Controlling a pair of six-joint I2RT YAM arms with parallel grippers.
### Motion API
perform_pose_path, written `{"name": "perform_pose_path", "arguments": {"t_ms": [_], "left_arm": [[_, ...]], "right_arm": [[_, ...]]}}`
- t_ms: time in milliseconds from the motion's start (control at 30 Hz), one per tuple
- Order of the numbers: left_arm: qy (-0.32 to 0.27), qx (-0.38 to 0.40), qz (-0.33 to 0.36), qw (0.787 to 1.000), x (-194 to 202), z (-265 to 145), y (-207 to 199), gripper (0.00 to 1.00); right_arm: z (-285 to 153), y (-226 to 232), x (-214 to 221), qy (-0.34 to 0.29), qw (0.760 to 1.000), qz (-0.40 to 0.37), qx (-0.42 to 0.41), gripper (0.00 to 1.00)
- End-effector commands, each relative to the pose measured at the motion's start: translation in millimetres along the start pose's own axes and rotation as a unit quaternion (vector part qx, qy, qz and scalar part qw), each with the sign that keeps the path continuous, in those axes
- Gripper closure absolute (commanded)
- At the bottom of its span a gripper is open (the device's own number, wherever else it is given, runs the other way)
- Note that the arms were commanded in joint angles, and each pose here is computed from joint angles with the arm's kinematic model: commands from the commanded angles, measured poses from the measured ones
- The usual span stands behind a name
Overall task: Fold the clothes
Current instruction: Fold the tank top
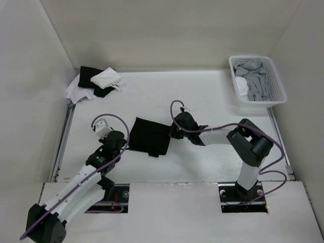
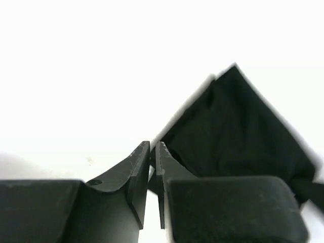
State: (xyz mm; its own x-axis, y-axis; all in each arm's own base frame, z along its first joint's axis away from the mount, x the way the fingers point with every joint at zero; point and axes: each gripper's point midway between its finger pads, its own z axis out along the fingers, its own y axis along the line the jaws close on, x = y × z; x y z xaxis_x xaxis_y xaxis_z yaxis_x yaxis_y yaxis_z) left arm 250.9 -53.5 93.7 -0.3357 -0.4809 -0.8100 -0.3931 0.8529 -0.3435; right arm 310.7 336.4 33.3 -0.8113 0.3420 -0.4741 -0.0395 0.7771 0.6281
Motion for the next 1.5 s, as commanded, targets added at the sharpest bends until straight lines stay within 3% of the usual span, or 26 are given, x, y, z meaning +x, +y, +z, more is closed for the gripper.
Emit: {"name": "perform_pose_path", "arguments": {"t_ms": [0, 200, 267, 533, 800, 1000, 1133, 1233, 1333, 1467], "left_arm": [[0.007, 0.035, -0.079, 0.996, -11, -9, -13, 0.9], [0.051, 0.167, -0.045, 0.984, -2, -20, -110, 0.88], [0.059, 0.172, -0.034, 0.983, 12, -14, -119, 0.88], [0.063, 0.105, -0.045, 0.991, 40, 26, -59, 0.88], [0.097, 0.07, -0.071, 0.99, 66, 31, -21, 0.81], [0.125, 0.069, -0.1, 0.985, 71, 29, -9, 0.79], [0.097, 0.117, -0.12, 0.981, 45, 9, -24, 0.73], [0.057, 0.15, -0.13, 0.978, 11, -9, -38, 0.62], [0.022, 0.165, -0.114, 0.979, -21, -21, -48, 0.48], [-0.004, 0.172, -0.083, 0.982, -44, -22, -58, 0.42]], "right_arm": [[-2, 5, -7, -0.014, 1.0, -0.002, -0.011, 1.0], [-10, 17, -16, -0.021, 1.0, -0.007, -0.016, 1.0], [-16, 24, -20, -0.025, 0.999, -0.008, -0.024, 0.99], [-43, 49, -36, -0.045, 0.997, -0.022, -0.052, 0.96], [1, 28, -29, -0.016, 1.0, -0.015, -0.021, 0.96], [14, 7, -29, -0.016, 1.0, 0.001, 0.003, 0.96], [6, 13, -42, -0.033, 0.999, -0.005, -0.003, 0.96], [-10, 31, -59, -0.054, 0.998, -0.017, -0.025, 0.85], [-38, 53, -74, -0.071, 0.995, -0.034, -0.058, 0.65], [-84, 70, -93, -0.111, 0.987, -0.072, -0.087, 0.47]]}}
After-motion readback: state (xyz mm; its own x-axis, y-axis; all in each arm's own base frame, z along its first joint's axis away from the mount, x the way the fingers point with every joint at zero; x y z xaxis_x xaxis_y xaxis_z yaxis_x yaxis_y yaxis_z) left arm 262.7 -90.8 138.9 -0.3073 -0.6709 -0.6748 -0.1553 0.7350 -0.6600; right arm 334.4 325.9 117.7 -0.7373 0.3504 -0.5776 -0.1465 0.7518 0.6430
